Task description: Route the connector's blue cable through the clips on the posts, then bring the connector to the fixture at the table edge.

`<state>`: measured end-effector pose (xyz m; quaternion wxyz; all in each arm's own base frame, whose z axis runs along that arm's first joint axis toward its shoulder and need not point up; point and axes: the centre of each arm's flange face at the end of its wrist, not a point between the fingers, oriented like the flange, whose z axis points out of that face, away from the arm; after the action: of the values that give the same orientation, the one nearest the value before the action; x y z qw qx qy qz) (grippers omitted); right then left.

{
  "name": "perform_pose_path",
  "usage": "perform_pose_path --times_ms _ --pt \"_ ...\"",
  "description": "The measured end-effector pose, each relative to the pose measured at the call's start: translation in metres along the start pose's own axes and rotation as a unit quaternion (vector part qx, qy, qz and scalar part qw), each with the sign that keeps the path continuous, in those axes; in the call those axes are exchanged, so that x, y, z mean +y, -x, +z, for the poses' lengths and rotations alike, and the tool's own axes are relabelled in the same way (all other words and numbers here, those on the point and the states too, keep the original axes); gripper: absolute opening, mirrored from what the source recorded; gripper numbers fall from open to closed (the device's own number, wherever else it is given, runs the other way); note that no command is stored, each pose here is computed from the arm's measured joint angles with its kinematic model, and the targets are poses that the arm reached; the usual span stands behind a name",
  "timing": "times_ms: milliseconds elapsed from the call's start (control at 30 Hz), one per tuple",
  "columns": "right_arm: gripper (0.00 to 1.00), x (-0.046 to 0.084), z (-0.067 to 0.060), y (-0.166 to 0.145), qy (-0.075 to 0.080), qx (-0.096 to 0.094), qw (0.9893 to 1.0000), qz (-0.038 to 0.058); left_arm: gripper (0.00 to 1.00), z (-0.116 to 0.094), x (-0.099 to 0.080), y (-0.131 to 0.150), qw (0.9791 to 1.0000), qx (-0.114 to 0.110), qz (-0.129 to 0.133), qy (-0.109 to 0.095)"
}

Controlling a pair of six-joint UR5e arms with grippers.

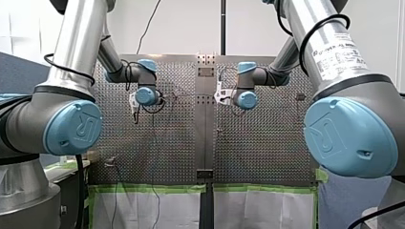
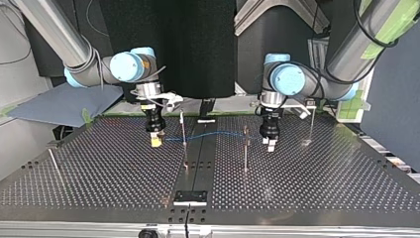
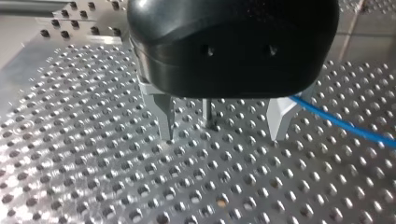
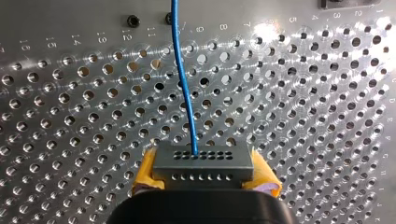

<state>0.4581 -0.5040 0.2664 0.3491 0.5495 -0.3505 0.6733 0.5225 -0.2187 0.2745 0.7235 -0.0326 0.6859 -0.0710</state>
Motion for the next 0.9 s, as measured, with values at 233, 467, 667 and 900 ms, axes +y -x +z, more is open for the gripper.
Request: perform_pose_path --times_ms 233,467,667,900 --pt "0.0 0.0 -0.001 0.001 0.0 -0.004 1.0 -0.0001 0.98 -0.008 -0.009 0.01 0.9995 0.008 -0.019 -0.025" --pt "0.0 0.0 -0.002 0.002 0.0 -0.008 1.0 -0.0003 0.98 -0.023 -0.004 -0.007 0.9989 0.036 -0.021 -0.023" --pt "0.0 0.0 -0.002 0.003 0.0 -0.008 1.0 -0.0002 0.98 -0.031 -0.002 -0.017 0.9986 0.044 -0.02 -0.022" --pt "0.0 -0.001 -0.002 0.003 0.0 -0.01 1.0 -0.0003 0.98 -0.033 -0.002 -0.003 0.9989 0.03 -0.027 -0.024"
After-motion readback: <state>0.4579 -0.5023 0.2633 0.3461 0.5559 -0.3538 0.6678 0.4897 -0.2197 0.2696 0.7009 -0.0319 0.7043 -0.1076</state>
